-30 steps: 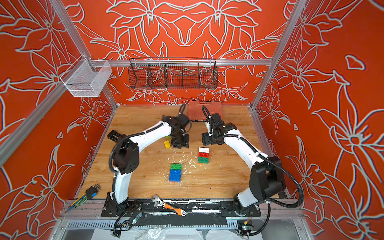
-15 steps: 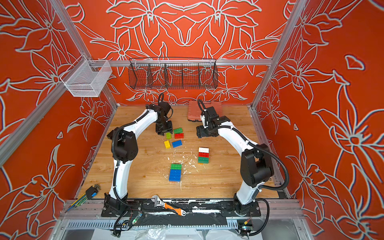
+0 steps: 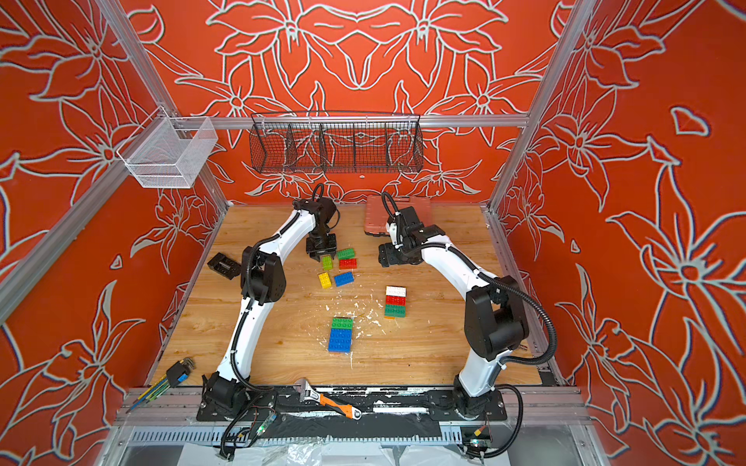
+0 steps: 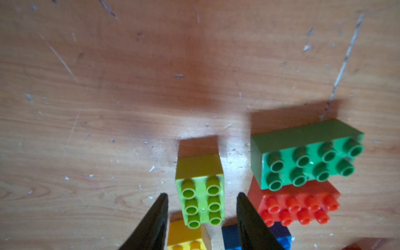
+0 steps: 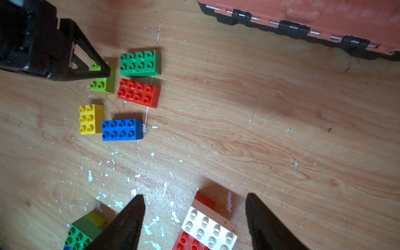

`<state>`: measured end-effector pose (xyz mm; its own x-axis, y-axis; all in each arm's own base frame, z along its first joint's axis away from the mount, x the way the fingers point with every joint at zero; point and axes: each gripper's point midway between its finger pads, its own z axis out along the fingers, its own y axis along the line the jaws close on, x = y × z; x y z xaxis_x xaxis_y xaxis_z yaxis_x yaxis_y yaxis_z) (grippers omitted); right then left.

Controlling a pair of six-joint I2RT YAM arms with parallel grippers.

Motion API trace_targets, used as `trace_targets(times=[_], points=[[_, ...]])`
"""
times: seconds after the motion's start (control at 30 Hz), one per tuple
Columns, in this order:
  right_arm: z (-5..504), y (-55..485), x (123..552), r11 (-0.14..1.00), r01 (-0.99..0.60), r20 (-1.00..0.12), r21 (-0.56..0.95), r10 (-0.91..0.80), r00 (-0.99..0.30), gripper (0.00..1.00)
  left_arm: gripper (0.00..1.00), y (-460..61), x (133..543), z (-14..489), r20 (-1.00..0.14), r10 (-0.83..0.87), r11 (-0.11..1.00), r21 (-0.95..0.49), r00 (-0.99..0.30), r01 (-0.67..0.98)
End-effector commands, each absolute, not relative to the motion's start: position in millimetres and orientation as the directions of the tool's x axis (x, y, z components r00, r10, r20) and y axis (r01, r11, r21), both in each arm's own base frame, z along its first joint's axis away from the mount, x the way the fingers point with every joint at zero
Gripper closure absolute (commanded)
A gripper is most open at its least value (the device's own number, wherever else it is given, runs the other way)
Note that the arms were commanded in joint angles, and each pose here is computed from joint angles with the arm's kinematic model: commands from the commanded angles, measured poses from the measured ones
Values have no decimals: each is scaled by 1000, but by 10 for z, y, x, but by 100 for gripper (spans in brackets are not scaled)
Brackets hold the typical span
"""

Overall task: Assemble a rectangle with lego
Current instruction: Pick up the lego brick from the center of the board, then place the lego brick at the center of the board.

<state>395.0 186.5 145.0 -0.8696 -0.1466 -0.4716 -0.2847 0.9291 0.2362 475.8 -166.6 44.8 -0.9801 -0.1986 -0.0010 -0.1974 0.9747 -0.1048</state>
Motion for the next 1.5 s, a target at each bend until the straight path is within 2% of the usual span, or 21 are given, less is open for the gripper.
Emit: trace_targets(times=[0.0, 0.37, 0.6, 1.23, 1.47], points=[[1354, 1905, 3941, 919, -304, -456, 252, -164, -875, 25, 53, -1628, 4672, 351, 49, -197, 976, -87, -979, -200], [1338, 1952, 3923, 910, -307, -449, 278, -160, -879, 27, 72, -1673, 4600, 233, 72, -143, 983, -104, -987, -150], [1339, 1964, 3909, 908, -307, -445, 284, -159, -881, 27, 81, -1622, 4497, 368, 48, -97, 991, -87, -994, -101], [1335, 2073, 3711, 905, -336, -425, 261, -205, -881, 28, 82, -1607, 4031, 549, 20, 0, 987, -162, -1000, -4], [1336, 2120, 3654, 903, -351, -420, 247, -227, -879, 28, 81, -1584, 3906, 454, 59, 56, 987, -153, -997, 46]])
